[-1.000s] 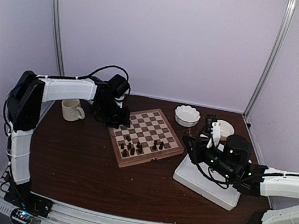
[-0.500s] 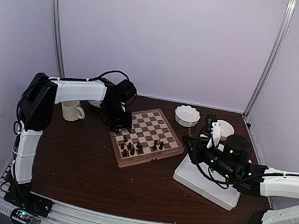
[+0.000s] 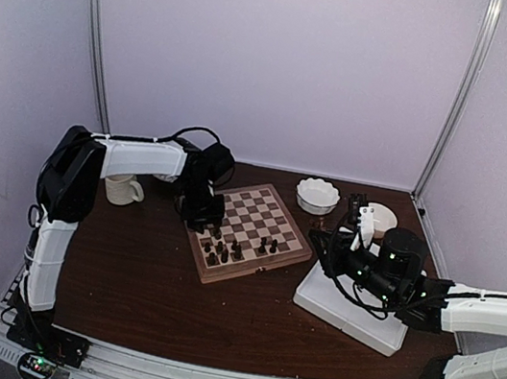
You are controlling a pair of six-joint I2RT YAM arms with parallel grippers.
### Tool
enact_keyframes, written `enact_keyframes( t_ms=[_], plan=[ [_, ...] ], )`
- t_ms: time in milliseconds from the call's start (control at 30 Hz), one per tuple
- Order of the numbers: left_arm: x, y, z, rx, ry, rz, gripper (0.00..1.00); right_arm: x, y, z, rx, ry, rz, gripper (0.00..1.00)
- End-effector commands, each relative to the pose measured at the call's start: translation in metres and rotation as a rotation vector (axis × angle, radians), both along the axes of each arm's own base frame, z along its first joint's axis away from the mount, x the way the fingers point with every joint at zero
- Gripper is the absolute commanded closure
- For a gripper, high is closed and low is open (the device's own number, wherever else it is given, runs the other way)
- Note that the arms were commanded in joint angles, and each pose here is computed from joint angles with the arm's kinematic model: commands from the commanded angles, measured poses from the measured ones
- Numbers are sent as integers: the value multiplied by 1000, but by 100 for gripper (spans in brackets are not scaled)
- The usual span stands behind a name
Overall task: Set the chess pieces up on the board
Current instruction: Adjust the pawn on the chessboard.
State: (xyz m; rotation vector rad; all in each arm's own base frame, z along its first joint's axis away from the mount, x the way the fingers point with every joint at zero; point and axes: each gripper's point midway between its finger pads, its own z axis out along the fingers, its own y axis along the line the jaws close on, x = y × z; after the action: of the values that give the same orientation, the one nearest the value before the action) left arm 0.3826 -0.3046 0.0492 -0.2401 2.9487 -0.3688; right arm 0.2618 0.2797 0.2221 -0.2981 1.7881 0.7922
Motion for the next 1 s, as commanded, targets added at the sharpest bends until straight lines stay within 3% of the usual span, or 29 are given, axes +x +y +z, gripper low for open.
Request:
enact_keyframes(
  t_ms=[0, 367, 533, 967],
  plan=[
    [2, -10, -2, -14, 4, -6, 60, 2, -4, 9, 22, -20, -19, 95],
    [3, -14, -7, -10, 11, 0, 61, 2, -4, 8, 23, -18, -18, 95],
    [1, -14, -10, -8, 17, 1, 70, 2, -4, 9, 24, -19, -18, 95],
    [-2, -6, -19, 63, 17, 23, 71, 2, -5, 10, 26, -20, -19, 95]
  ],
)
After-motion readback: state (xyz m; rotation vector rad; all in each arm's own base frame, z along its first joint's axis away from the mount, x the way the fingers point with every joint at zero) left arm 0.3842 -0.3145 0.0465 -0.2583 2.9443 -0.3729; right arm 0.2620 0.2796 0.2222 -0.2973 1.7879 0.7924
